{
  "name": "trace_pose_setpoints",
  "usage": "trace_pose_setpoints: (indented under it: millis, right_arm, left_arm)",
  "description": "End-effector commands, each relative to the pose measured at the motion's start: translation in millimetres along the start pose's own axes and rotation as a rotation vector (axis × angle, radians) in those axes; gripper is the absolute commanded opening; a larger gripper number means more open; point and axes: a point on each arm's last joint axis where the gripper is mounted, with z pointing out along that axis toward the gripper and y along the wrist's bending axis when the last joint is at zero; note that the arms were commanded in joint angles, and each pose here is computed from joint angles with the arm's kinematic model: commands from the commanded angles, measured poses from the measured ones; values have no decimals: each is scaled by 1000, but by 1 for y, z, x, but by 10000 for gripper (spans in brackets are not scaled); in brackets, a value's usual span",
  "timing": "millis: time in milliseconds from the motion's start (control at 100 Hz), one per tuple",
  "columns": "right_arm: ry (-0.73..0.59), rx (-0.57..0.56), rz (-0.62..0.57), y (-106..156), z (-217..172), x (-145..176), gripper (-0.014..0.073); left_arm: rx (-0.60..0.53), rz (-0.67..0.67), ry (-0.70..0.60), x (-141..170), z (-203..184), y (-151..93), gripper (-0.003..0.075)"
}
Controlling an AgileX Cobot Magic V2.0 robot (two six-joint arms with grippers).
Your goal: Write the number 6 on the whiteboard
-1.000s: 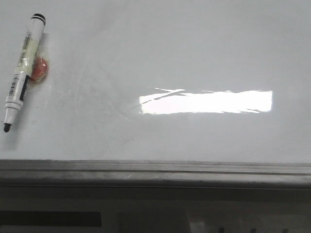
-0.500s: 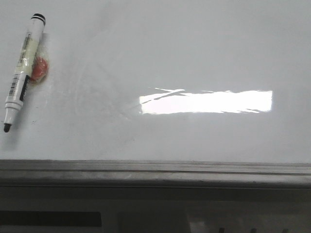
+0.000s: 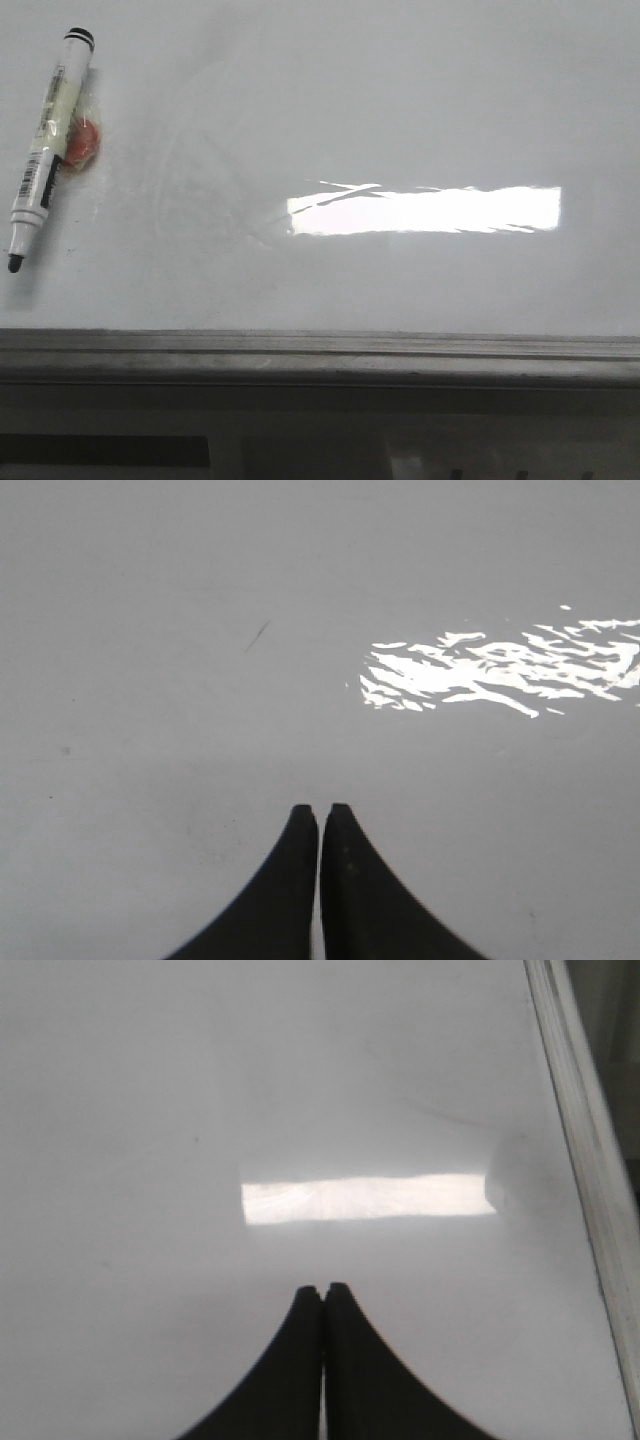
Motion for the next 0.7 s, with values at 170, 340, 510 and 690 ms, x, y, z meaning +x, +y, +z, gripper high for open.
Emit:
trace_pose_setpoints:
  millis: [170,340,510,690]
  right_arm:
    - [66,2,31,0,4,-3,-64]
    - [182,-1,62,0,15,-16,-64]
    - [239,-3,73,1,27,-33,-64]
    - [234,-1,73,0,31,-37,-64]
  left_arm:
    - [1,-69,-117,-9,-2,0,-21]
    - [11,-151,-80,-26,2,0,-20]
    - [12,-138,-18,-52,13,0,-20]
    - [16,-138,60,-62,24,-1,1]
